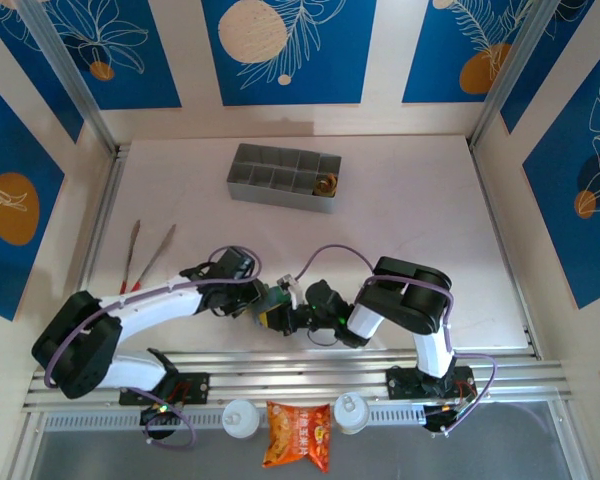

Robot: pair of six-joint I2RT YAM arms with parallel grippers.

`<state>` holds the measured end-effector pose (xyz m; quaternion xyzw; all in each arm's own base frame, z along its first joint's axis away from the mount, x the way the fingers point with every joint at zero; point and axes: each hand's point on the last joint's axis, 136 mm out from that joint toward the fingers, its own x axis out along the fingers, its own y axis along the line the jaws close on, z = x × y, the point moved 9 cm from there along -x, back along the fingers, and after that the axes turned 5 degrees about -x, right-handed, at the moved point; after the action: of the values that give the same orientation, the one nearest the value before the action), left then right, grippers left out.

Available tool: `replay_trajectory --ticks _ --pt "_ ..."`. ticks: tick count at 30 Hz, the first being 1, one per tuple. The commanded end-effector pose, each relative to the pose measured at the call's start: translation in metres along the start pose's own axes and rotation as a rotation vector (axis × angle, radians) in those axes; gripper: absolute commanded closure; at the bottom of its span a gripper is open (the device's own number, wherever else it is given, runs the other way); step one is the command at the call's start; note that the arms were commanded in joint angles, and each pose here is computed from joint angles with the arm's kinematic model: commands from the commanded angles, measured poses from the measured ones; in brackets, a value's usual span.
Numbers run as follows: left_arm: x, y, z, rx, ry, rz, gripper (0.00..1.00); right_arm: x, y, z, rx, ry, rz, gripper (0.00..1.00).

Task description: Roll the socks

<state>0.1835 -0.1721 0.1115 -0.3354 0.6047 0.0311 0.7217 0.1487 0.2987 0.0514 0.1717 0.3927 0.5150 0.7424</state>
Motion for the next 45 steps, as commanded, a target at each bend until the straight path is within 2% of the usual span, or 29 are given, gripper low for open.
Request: replay_trajectory --ticks 1,3,5,9,12,15,21,23,26,28,31,35,38,41,45 --pt "0.015 0.023 -0.020 0.061 0.088 0.141 0.51 -0.063 -0.089 -0.139 0.296 0.714 -0.628 1.00" --pt "0.019 0.028 -0.025 0.075 0.098 0.175 0.50 -0.061 -0.090 -0.136 0.294 0.729 -0.637 1.00" --pt "0.018 0.030 -0.026 0.072 0.091 0.185 0.44 -0.060 -0.092 -0.134 0.295 0.741 -0.650 1.00" --pt "-0.005 0.024 -0.021 0.037 0.015 0.118 0.32 -0.061 -0.093 -0.133 0.310 0.748 -0.658 1.00" --pt "-0.015 0.018 -0.017 0.033 -0.012 0.075 0.31 -0.063 -0.094 -0.134 0.314 0.759 -0.663 1.00" --pt "-0.007 0.021 -0.018 0.036 0.024 0.093 0.41 -0.065 -0.095 -0.136 0.319 0.767 -0.662 1.00" --pt "0.010 0.025 -0.018 0.053 0.048 0.153 0.51 -0.066 -0.097 -0.135 0.317 0.776 -0.654 1.00" --pt "0.016 0.021 -0.017 0.078 0.053 0.176 0.65 -0.065 -0.097 -0.135 0.314 0.777 -0.657 1.00" --pt "0.027 0.028 -0.019 0.091 0.107 0.271 0.98 -0.066 -0.098 -0.132 0.281 0.776 -0.666 1.00" --pt "0.032 0.039 -0.024 0.077 0.146 0.330 1.00 -0.060 -0.095 -0.121 0.202 0.779 -0.652 1.00" --pt "0.026 0.059 -0.025 0.025 0.143 0.396 1.00 -0.043 -0.084 -0.087 0.011 0.748 -0.585 0.98" --pt "0.005 0.084 -0.022 -0.101 0.083 0.456 1.00 -0.006 -0.056 -0.026 -0.317 0.703 -0.397 0.84" --pt "-0.002 0.094 -0.023 -0.206 0.048 0.453 1.00 0.015 -0.023 0.010 -0.598 0.617 -0.224 0.67" --pt "0.002 0.091 -0.025 -0.311 0.052 0.453 1.00 0.009 0.010 0.040 -0.812 0.468 -0.114 0.56" --pt "0.014 0.071 -0.026 -0.345 0.063 0.523 1.00 -0.022 0.030 0.063 -0.876 0.331 -0.125 0.54"
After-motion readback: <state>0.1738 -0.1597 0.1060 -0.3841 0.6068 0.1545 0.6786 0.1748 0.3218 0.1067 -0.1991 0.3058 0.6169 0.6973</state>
